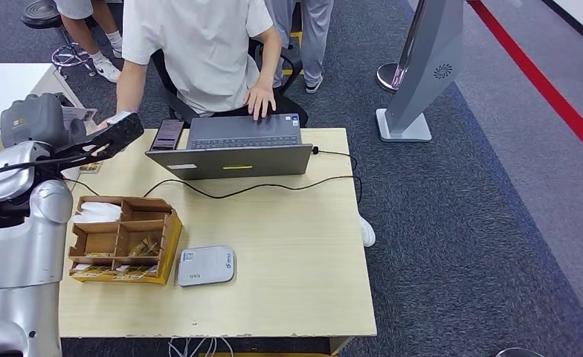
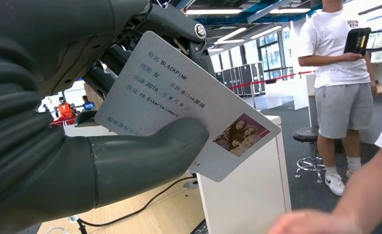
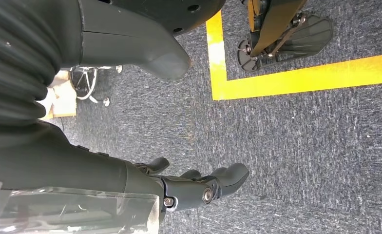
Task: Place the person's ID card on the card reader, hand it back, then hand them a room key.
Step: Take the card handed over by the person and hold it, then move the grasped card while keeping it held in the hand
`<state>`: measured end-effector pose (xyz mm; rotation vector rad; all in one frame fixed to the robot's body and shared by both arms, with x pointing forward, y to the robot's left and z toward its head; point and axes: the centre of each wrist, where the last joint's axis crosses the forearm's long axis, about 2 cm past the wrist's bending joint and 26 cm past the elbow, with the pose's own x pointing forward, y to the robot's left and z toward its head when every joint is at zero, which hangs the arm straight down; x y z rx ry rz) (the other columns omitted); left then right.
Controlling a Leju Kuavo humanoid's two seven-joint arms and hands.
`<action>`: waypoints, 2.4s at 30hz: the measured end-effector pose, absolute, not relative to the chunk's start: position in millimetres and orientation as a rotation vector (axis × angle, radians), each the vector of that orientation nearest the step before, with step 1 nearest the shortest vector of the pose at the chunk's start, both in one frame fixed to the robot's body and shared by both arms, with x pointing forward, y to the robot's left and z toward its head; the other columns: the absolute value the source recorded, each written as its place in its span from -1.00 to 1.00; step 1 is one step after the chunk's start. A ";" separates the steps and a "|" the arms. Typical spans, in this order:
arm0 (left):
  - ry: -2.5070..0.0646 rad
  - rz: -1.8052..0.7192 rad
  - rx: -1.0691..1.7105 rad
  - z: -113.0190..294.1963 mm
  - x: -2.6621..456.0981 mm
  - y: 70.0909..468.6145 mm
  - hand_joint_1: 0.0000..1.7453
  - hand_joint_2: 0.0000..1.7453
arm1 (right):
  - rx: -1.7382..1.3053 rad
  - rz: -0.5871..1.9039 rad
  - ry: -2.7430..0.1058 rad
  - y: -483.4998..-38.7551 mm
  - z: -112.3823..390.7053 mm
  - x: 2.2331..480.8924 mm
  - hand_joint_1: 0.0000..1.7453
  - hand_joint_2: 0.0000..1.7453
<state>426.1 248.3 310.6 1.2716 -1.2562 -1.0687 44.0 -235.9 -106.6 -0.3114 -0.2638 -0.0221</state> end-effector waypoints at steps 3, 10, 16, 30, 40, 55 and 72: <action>-1.255 -1.070 1.272 310.5 426.3 248.5 1.00 1.00 | -0.311 -0.022 -0.264 -235.9 -106.6 44.0 -1.00 1.00; -1.253 -1.071 1.269 310.2 427.1 248.7 1.00 1.00 | -0.312 -0.022 -0.264 -236.1 -106.6 44.0 -1.00 1.00; -1.249 -1.071 1.257 308.7 428.6 249.0 1.00 1.00 | -0.312 -0.020 -0.264 -236.3 -106.6 43.9 -1.00 1.00; -2.020 -1.162 1.205 239.4 265.5 173.8 1.00 1.00 | -0.354 -0.118 -0.242 -236.4 -107.1 36.4 -1.00 1.00; -2.140 -1.228 1.052 226.7 217.7 170.8 1.00 1.00 | -0.359 -0.131 -0.229 -236.9 -107.3 35.1 -1.00 1.00; -1.959 -1.326 0.976 202.5 220.2 168.6 1.00 1.00 | -0.363 -0.131 -0.218 -236.7 -107.2 35.2 -1.00 1.00; -1.654 -1.448 0.768 133.6 215.4 150.0 1.00 1.00 | -0.363 -0.110 -0.215 -236.4 -107.1 35.6 -1.00 1.00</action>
